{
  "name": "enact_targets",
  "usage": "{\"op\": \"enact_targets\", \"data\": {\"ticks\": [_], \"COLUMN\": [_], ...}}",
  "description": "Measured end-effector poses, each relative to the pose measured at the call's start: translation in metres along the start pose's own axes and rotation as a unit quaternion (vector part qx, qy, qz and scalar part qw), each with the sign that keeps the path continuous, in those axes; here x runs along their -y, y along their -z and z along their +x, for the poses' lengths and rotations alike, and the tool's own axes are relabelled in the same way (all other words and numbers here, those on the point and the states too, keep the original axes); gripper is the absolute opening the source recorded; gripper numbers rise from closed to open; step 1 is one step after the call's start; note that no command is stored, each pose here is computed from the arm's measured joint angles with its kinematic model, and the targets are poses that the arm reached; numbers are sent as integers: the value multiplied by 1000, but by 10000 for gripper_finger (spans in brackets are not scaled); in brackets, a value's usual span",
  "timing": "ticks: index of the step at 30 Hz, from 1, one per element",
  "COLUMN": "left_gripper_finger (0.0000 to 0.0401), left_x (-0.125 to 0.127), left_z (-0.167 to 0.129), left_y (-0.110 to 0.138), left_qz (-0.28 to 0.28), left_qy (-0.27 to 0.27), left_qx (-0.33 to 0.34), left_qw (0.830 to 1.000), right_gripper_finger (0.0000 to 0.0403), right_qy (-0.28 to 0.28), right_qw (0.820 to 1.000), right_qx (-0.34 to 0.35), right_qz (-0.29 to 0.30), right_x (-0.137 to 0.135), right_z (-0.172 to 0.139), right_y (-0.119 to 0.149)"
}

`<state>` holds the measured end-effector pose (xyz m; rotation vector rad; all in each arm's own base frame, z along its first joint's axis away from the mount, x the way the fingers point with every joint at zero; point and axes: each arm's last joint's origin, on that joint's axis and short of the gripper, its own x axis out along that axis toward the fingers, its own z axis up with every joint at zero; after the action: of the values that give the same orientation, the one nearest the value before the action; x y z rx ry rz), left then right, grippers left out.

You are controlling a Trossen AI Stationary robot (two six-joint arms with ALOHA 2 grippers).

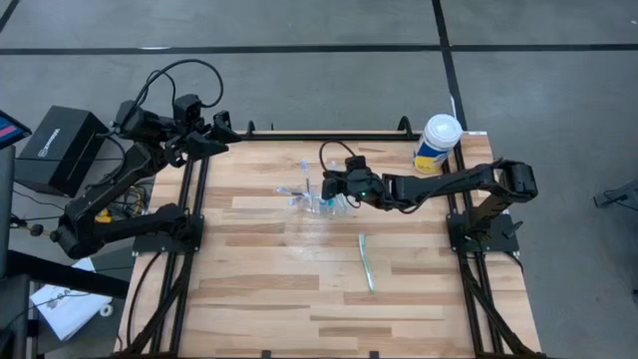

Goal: Pick & Place toothbrushing station
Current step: Put the left green toothbrush into the transparent organizer, then put the green toothbrush into the transparent organizer

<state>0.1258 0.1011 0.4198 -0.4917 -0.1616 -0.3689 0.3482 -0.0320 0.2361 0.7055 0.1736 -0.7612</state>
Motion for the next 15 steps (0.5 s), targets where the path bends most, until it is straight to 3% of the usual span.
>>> {"op": "enact_targets", "data": {"ticks": [9, 15], "left_gripper_finger": [208, 208], "left_x": [0, 0], "left_z": [0, 0], "left_y": [0, 0], "left_qz": [0, 0], "left_qy": [0, 1], "left_qx": [0, -1], "left_qw": [1000, 1000], "right_gripper_finger": [223, 252], "right_qy": [-29, -55], "right_qw": [999, 998], "right_qx": [-8, 11], "right_qz": [14, 2], "right_x": [-4, -12], "right_z": [-10, -28], "right_y": [-9, -25]}}
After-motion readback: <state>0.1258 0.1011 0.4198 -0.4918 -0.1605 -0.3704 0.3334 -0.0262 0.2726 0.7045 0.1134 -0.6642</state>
